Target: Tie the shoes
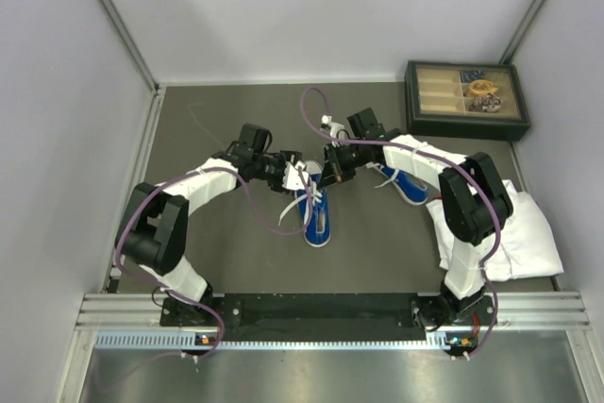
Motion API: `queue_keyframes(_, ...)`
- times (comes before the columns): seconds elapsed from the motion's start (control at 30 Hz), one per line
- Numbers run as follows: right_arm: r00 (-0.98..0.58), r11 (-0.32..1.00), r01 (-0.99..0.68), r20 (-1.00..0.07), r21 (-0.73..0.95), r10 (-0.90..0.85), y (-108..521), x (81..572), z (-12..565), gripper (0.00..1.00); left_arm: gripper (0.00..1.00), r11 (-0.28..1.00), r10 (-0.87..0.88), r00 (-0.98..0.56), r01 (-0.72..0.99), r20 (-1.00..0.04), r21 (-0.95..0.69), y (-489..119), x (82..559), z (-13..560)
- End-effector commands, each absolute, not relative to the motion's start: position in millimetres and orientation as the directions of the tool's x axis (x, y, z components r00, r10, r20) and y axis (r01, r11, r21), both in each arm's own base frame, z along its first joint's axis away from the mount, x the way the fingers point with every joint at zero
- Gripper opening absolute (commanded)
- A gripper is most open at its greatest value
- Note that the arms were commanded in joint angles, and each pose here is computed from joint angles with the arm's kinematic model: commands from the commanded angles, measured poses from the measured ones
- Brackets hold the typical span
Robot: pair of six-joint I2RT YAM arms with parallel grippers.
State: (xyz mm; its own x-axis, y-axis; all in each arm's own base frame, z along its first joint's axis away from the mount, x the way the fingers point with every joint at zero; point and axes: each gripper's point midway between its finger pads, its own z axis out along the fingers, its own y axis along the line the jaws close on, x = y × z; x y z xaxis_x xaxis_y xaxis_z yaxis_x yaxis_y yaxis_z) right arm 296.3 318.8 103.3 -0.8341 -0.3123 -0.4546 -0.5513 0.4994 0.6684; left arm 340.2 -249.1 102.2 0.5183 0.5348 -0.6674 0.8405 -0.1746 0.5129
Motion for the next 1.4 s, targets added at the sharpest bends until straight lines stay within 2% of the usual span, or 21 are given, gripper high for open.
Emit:
queue_keyframes(0.0, -0.805, 0.471, -0.591, -0.514, 0.655, -0.295, 320.5, 304.9, 126.3, 0.0, 0.6, -0.258, 0.481, 0.607, 0.788, -0.633, 0.559, -260.2, 338.1, 114.2)
queue_keyframes(0.2, -0.806, 0.469, -0.59, -0.512, 0.657, -0.296, 321.3, 304.5, 125.7, 0.0, 0.54, -0.32, 0.478, 0.644, 0.761, -0.598, 0.564, -265.6, 332.4, 107.4)
queue_keyframes(0.27, -0.807, 0.469, -0.589, -0.512, 0.658, -0.295, 321.0, 304.9, 126.3, 0.0, 0.49, -0.336, 0.474, 0.655, 0.753, -0.589, 0.566, -267.9, 330.6, 106.7)
queue_keyframes(0.4, -0.804, 0.471, -0.593, -0.517, 0.653, -0.295, 320.7, 305.6, 127.3, 0.0, 0.31, -0.377, 0.47, 0.674, 0.737, -0.57, 0.56, -265.9, 324.3, 104.0)
queue_keyframes(0.43, -0.804, 0.471, -0.593, -0.515, 0.653, -0.298, 320.7, 304.4, 127.5, 0.0, 0.22, -0.383, 0.477, 0.665, 0.746, -0.575, 0.545, -263.8, 321.0, 101.7)
queue_keyframes(0.5, -0.803, 0.473, -0.594, -0.517, 0.651, -0.297, 319.8, 303.5, 128.6, 0.0, 0.14, -0.39, 0.488, 0.663, 0.748, -0.568, 0.537, -259.9, 319.1, 100.7)
queue_keyframes(0.53, -0.803, 0.475, -0.593, -0.518, 0.65, -0.294, 318.4, 304.0, 129.3, 0.0, 0.06, -0.394, 0.49, 0.659, 0.751, -0.57, 0.53, -258.5, 316.8, 99.5)
queue_keyframes(0.6, -0.805, 0.485, -0.59, -0.519, 0.645, -0.289, 316.0, 303.6, 128.7, 0.0, 0.0, -0.395, 0.5, 0.646, 0.763, -0.577, 0.511, -254.0, 310.2, 96.5)
queue_keyframes(0.97, -0.822, 0.544, -0.556, -0.513, 0.629, -0.247, 288.6, 300.4, 125.0, 0.0, 0.0, -0.306, 0.55, 0.549, 0.834, -0.629, 0.46, -239.3, 289.4, 90.9)
queue_keyframes(1.37, -0.832, 0.575, -0.537, -0.499, 0.617, -0.242, 270.8, 297.0, 117.1, 0.0, 0.0, -0.207, 0.625, 0.447, 0.885, -0.64, 0.417, -210.4, 293.1, 90.0)
